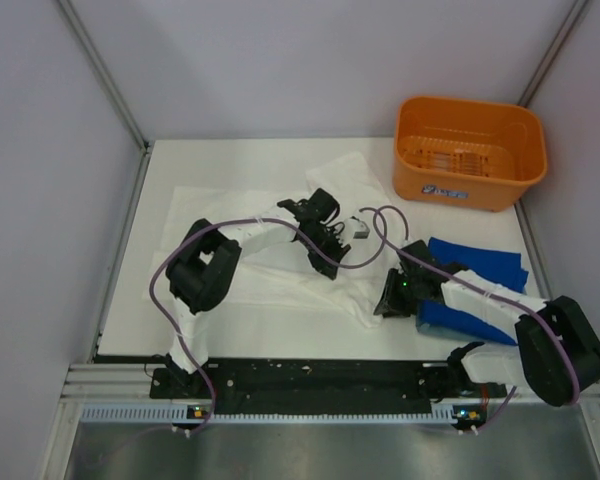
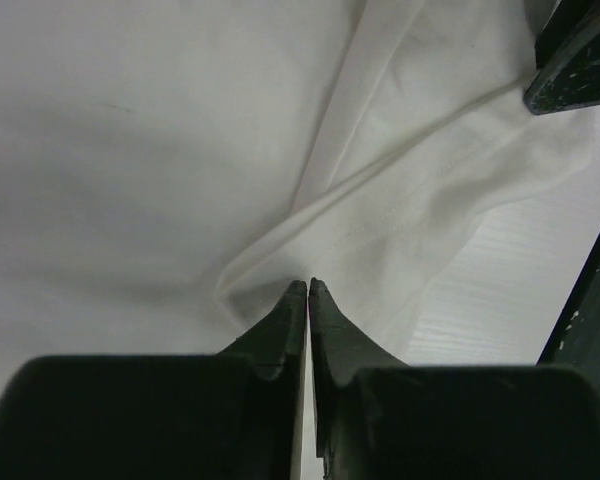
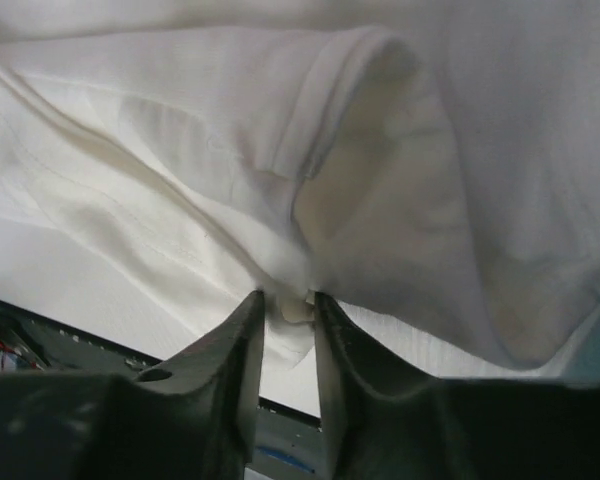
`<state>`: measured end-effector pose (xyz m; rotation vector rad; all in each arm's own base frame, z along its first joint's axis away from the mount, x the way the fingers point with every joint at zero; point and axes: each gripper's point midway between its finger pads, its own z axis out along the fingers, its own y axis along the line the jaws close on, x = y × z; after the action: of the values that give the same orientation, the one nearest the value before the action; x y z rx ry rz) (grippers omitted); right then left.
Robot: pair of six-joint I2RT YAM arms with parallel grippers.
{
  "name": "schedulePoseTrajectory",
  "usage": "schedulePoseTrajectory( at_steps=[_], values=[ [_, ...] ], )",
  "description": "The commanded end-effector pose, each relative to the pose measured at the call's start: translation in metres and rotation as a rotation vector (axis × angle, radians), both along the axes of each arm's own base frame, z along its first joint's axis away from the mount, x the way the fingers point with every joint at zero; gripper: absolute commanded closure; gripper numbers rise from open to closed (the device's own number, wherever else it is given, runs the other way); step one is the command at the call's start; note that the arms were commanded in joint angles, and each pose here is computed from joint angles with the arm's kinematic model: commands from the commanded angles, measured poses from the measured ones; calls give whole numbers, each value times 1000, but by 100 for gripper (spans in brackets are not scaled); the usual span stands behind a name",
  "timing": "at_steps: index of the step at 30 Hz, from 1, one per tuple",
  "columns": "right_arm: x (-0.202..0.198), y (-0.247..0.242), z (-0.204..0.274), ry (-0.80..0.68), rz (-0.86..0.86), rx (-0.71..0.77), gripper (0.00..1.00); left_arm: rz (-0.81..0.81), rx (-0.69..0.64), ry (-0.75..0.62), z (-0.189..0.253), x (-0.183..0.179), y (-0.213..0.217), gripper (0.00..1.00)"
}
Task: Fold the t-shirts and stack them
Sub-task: Fold the flattened tshirt in 1/3 of the way
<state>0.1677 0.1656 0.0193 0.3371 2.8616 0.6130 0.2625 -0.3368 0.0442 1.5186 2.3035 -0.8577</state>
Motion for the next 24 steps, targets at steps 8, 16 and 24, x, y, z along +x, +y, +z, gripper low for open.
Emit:
schedulePoseTrajectory(
  at_steps=[8,16,24],
  values=[
    [5,6,17,-57,9,44,100,-44,-93,-56,39,0,-9,100],
    [12,7,44,-119,43,46,100,-32,-95,-185,56,19,-6,100],
    [11,5,38,-108,62,26,100,-9,-8,-91,19,26,-8,48]
  ],
)
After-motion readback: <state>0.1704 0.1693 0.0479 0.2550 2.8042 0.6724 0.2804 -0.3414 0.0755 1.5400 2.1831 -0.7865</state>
